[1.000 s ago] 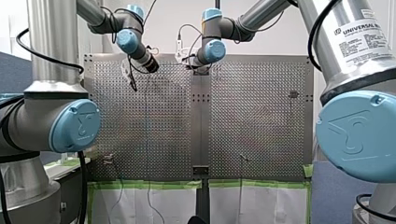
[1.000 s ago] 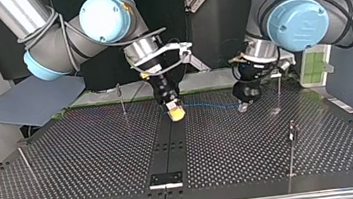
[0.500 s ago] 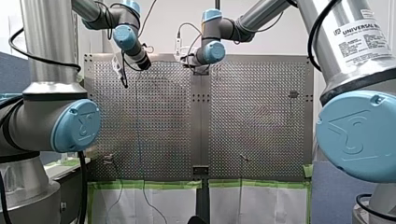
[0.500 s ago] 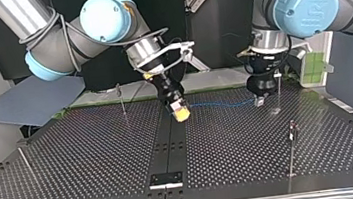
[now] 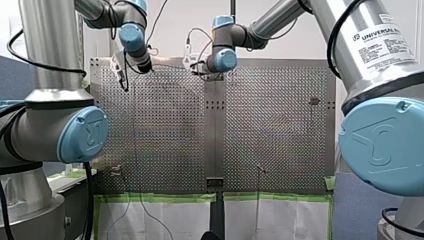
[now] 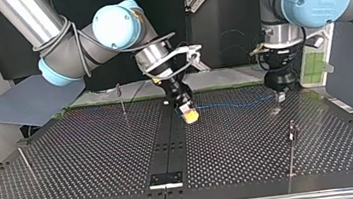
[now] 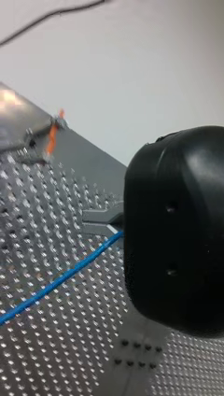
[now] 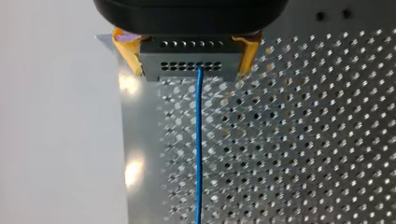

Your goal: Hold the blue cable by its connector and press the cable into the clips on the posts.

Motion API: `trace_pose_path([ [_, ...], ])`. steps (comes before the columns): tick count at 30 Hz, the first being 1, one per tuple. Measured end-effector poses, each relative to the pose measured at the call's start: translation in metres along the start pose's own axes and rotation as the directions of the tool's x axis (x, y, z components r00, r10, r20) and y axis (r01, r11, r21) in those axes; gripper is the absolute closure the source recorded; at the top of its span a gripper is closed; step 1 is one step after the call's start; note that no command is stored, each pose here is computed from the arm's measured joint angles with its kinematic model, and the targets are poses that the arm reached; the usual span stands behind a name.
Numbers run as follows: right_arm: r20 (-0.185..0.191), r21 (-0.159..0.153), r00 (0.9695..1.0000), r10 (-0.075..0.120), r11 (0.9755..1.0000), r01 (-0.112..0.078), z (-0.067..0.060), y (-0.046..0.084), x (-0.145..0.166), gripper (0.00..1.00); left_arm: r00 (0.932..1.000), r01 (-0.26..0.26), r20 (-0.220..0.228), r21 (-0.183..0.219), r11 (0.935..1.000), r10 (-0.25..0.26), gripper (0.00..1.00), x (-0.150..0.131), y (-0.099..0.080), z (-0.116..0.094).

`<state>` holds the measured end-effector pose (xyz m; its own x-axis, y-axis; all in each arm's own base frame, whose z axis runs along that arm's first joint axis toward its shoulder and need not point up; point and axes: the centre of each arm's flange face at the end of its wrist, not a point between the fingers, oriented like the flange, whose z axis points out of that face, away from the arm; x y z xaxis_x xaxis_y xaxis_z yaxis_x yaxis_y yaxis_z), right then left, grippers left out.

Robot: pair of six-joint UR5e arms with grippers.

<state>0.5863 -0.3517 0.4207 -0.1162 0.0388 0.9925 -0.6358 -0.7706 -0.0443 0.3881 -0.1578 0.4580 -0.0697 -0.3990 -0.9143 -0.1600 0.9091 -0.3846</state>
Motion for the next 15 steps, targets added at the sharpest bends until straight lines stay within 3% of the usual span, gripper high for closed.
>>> trace_pose_path([
  [7,-0.039,0.023,0.9992,0.014,0.9997,-0.013,0.006,-0.016,0.020,1.00,0.9992,0.006,0.040,-0.058,0.9983,-0.004,1.00,-0.010,0.011,0.002],
  [15,-0.050,0.039,0.9986,0.020,0.9991,-0.018,0.008,-0.030,0.025,1.00,0.9966,0.024,0.080,-0.073,0.9971,-0.018,1.00,-0.017,0.020,0.011],
])
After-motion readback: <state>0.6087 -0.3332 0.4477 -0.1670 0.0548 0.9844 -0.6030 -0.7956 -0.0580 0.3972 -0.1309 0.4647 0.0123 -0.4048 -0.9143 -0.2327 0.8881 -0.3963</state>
